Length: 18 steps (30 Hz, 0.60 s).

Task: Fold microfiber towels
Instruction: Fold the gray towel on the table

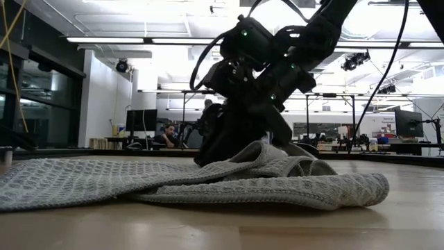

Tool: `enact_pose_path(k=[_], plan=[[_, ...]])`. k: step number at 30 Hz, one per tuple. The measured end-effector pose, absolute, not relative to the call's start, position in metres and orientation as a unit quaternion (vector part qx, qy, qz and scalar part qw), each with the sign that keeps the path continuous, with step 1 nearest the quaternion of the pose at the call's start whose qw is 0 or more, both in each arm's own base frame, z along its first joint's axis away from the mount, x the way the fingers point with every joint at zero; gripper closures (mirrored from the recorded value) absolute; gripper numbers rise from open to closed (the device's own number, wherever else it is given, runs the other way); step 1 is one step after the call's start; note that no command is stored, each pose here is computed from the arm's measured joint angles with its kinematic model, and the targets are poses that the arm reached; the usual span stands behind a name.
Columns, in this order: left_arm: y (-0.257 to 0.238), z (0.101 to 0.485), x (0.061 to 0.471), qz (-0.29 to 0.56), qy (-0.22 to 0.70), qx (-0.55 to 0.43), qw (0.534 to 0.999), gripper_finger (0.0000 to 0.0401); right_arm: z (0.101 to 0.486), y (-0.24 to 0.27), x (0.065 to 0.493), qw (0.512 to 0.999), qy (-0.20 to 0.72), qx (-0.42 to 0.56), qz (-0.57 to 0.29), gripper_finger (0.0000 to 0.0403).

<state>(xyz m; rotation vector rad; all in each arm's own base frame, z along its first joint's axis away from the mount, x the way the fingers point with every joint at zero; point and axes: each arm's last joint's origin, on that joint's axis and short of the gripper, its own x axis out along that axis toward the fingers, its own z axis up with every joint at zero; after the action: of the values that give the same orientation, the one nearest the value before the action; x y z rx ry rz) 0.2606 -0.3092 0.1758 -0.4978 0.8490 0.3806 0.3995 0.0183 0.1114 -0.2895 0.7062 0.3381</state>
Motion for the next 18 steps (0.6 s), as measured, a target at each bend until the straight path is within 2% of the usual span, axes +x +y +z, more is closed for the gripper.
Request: enact_pose_path(k=[5,14,18], plan=[[-0.3092,0.1759,0.2607,0.182,0.405,-0.238,0.864,0.0329,0.1104,0.0199,0.3984,0.911,0.349,-0.140,0.167,0.0318],[-0.3092,0.1758,0.2606,0.182,0.405,-0.237,0.864,0.0329,0.1097,0.0211,0.3972,0.908,0.356,-0.139,0.171,0.0390],[-0.3092,0.1760,0.2607,0.182,0.405,-0.238,0.864,0.0329,0.1097,0.0210,0.3973,0.908,0.357,-0.139,0.171,0.0395]])
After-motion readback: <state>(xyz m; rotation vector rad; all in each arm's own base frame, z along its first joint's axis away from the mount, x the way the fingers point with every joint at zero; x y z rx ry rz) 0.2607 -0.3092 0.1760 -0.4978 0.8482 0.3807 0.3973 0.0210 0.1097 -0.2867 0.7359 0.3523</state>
